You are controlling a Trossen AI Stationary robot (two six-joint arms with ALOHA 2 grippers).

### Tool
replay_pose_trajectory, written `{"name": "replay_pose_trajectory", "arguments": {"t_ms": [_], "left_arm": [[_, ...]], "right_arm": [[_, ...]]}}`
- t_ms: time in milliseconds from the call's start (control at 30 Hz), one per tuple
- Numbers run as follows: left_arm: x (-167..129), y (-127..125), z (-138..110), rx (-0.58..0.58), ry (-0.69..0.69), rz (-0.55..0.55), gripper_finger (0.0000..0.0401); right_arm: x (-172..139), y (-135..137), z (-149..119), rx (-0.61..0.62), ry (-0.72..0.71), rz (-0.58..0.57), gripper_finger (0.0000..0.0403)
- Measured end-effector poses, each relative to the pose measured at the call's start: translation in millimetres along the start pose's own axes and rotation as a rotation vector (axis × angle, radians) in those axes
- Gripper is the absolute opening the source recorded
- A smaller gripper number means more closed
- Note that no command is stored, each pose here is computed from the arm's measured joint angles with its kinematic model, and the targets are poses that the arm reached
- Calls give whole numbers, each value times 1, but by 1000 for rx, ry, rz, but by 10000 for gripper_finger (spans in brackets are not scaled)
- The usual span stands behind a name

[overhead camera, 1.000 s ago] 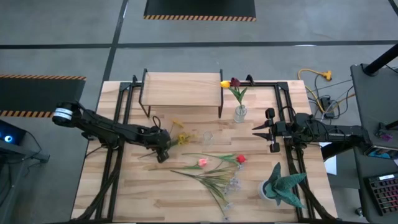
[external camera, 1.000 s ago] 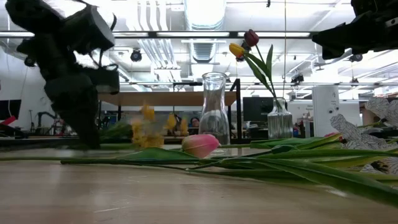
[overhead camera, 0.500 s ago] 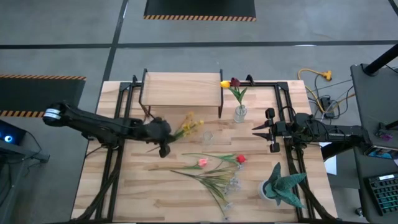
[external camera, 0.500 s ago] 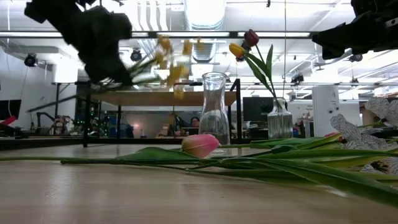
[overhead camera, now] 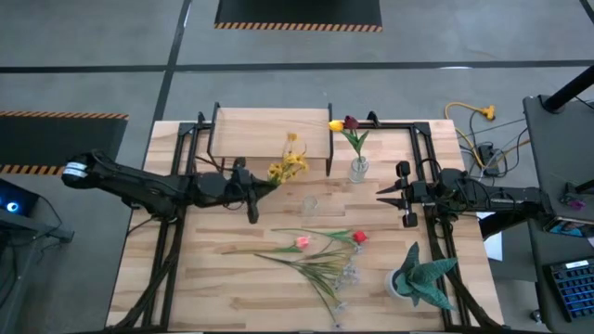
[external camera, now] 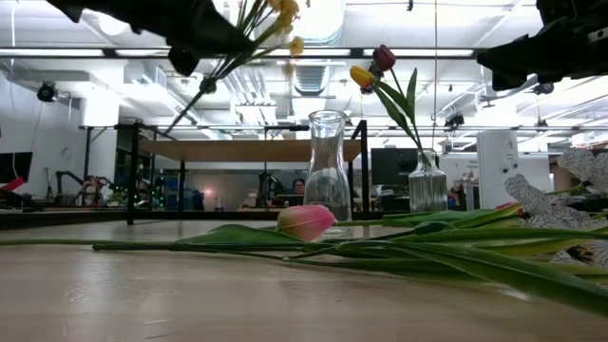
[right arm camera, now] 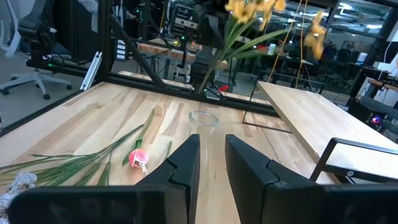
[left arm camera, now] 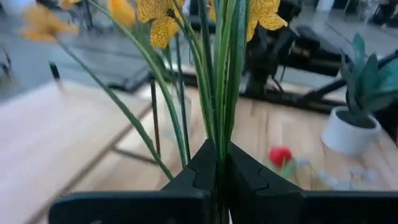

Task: Pick and place flowers into a vace then onto a shelf
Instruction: Put the yellow flowers into the bottom transparent vase

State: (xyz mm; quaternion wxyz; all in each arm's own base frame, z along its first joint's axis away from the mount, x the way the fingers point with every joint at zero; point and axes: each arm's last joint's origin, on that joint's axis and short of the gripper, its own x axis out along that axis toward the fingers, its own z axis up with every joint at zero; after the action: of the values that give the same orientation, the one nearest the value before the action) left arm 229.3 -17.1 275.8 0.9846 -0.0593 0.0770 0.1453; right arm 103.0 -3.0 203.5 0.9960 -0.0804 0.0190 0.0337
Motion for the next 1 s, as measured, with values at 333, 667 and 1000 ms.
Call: {"name": "replay_pose_trajectory", "arguments": {"t_ms": [333,667,1000], "left_arm": [[17,-5,5,59,-159,108,0],[35,-14,9,43,-338,54,0],[53,-23,3,8,-532,-33,0]], "right_arm": [[0,0,0,-5,0,0,75],[0,0,0,-22,-2,0,63],[0,0,0,-22,-3,-1,62]]}}
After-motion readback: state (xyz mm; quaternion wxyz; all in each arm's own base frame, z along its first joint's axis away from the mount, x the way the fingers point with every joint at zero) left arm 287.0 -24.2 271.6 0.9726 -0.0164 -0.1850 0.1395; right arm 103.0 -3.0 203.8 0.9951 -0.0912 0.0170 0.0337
